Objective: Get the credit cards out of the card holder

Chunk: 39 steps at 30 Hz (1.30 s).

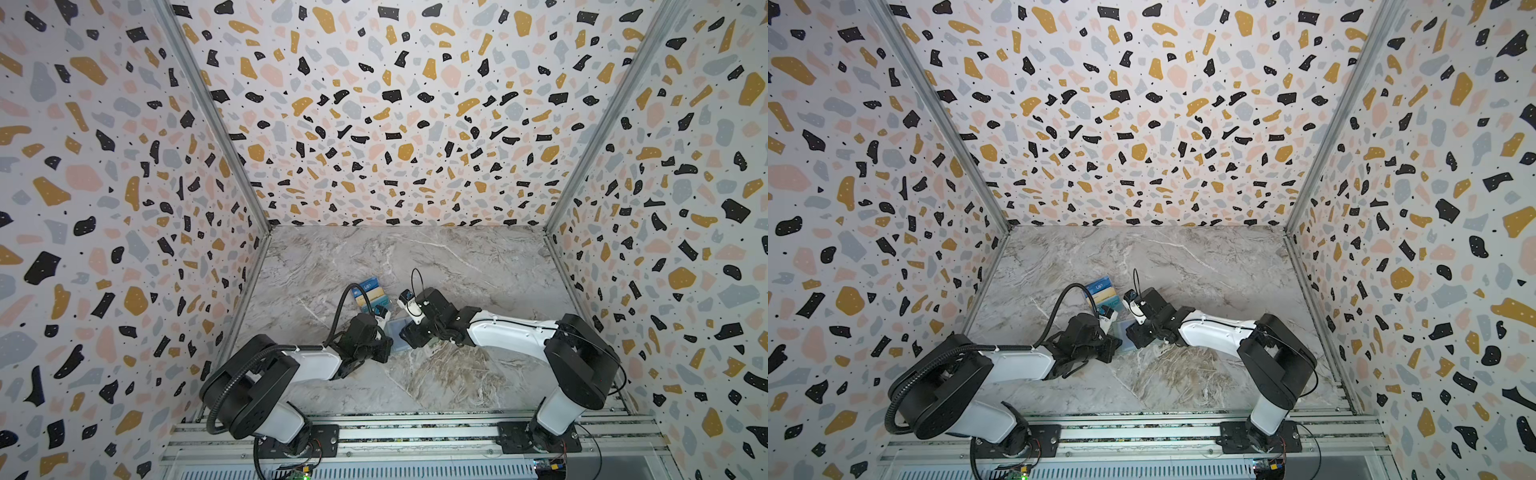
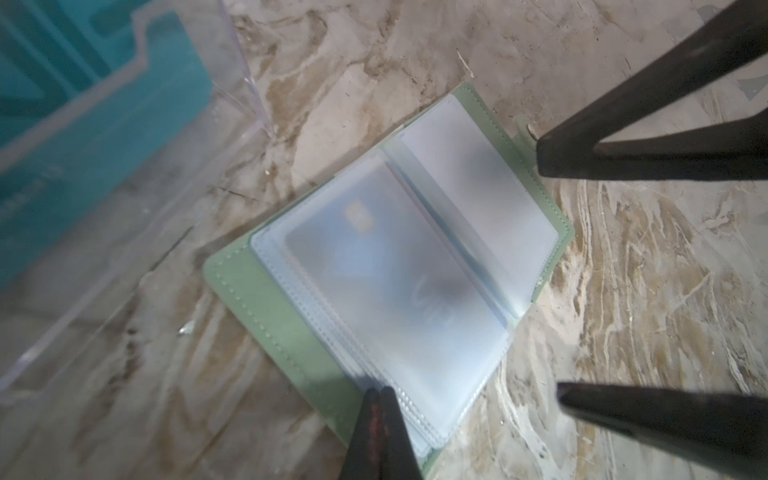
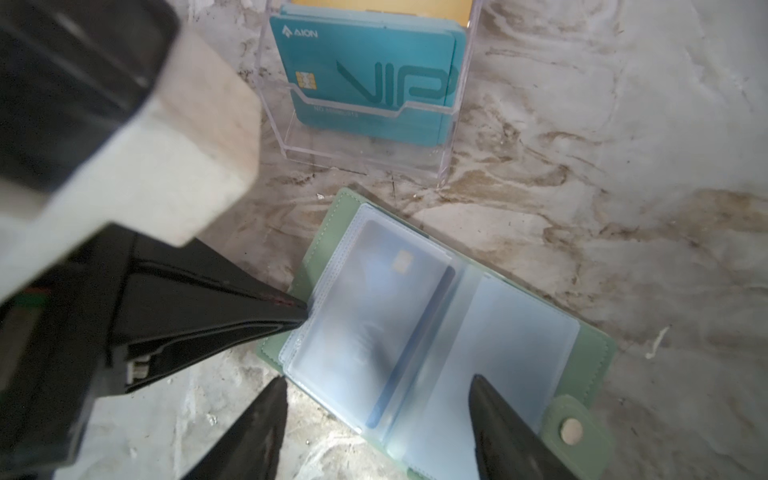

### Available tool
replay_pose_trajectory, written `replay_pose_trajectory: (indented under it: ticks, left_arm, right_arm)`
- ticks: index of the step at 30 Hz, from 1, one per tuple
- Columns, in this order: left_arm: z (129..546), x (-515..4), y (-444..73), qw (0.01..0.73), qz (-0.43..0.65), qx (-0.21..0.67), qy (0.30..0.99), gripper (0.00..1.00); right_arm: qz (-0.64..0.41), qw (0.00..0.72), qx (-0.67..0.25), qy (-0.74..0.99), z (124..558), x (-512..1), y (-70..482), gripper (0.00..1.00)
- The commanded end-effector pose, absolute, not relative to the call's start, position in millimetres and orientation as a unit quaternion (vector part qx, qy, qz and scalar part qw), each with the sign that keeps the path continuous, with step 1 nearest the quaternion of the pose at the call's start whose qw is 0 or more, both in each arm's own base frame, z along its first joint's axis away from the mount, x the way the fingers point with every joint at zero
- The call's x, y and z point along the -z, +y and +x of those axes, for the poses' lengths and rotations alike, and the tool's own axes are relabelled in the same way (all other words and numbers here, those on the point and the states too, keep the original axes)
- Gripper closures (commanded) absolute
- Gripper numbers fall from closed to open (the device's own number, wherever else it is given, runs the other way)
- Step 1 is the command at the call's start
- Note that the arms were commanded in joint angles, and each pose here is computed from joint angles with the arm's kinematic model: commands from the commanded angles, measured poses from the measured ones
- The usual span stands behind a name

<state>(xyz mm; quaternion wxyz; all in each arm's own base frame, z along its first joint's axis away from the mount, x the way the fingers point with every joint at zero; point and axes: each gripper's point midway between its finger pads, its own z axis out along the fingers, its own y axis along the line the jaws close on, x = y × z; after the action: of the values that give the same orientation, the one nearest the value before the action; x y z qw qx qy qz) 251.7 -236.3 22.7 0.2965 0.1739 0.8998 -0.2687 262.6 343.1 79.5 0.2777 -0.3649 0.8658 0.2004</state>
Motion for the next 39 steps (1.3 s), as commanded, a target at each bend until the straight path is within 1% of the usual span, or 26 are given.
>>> replay_pose_trajectory:
  ticks: [1, 9, 18, 33, 39]
  left_arm:
    - [244.2, -10.5, -230.8, 0.281, 0.169, 0.261, 0.908, 1.00]
    - [241.5, -17.7, -231.5, 0.287, 0.167, 0.273, 0.903, 1.00]
    - [239.4, -12.1, -232.0, 0.280, 0.169, 0.275, 0.904, 1.00]
    - [235.6, -6.8, -228.2, 0.275, 0.165, 0.271, 0.908, 1.00]
    - [234.7, -5.9, -226.7, 0.275, 0.164, 0.269, 0.908, 1.00]
  right_arm:
    - [-0.356, 0.301, -0.199, 0.862, 271.2, -92.3, 352.3, 0.30]
    - [-0.365, 0.290, -0.198, 0.862, 268.5, -82.3, 360.9, 0.32]
    - [-0.371, 0.278, -0.195, 0.864, 266.0, -69.9, 366.4, 0.35]
    - [-0.380, 0.257, -0.180, 0.870, 258.7, -46.4, 370.5, 0.33]
    - [-0.381, 0.248, -0.155, 0.877, 258.3, -34.0, 365.0, 0.33]
